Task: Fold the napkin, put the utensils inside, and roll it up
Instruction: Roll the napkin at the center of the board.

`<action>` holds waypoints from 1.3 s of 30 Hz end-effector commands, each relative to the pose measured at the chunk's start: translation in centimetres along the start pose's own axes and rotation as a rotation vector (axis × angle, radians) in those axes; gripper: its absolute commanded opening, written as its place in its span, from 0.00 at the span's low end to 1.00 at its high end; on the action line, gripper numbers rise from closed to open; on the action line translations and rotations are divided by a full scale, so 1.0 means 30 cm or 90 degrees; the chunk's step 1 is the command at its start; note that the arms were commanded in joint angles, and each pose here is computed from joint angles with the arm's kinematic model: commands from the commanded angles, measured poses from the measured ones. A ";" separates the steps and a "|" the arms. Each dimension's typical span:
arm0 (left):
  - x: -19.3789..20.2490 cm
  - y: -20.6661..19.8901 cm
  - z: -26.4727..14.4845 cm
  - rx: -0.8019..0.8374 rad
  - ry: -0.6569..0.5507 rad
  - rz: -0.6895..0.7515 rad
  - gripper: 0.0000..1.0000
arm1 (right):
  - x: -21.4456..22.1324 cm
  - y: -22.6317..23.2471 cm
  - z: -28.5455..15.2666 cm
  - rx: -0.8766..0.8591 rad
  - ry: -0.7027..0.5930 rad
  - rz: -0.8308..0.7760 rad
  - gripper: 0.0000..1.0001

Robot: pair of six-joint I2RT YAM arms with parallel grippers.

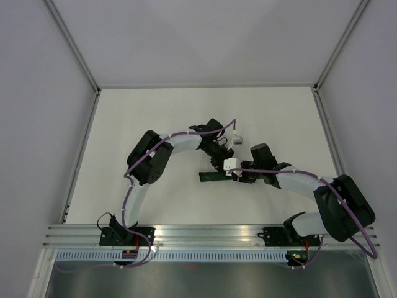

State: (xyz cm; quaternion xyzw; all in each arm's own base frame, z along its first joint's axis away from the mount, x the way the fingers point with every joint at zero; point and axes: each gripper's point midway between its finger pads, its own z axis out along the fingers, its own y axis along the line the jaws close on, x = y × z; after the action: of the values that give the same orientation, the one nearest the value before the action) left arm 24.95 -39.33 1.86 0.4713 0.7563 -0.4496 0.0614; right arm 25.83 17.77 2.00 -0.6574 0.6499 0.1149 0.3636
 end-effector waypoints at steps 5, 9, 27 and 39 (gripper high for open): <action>0.079 0.073 -0.031 -0.070 0.042 -0.058 0.43 | 0.005 0.008 -0.001 -0.017 0.012 -0.017 0.24; 0.017 0.066 -0.066 -0.079 0.009 -0.042 0.46 | 0.018 0.034 -0.003 -0.044 0.024 -0.013 0.22; -0.158 0.164 -0.409 -0.330 -0.224 -0.007 0.45 | 0.028 0.095 -0.007 -0.169 0.070 0.043 0.22; -0.120 0.079 -0.657 -0.517 -0.449 -0.162 0.44 | 0.036 0.101 0.025 -0.252 0.121 0.195 0.21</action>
State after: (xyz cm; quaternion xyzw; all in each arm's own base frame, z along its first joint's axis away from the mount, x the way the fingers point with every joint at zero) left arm 34.77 -28.15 12.93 0.2405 0.8457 -0.2607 0.3987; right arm 26.29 18.93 1.79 -0.6545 0.6943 0.1967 0.2256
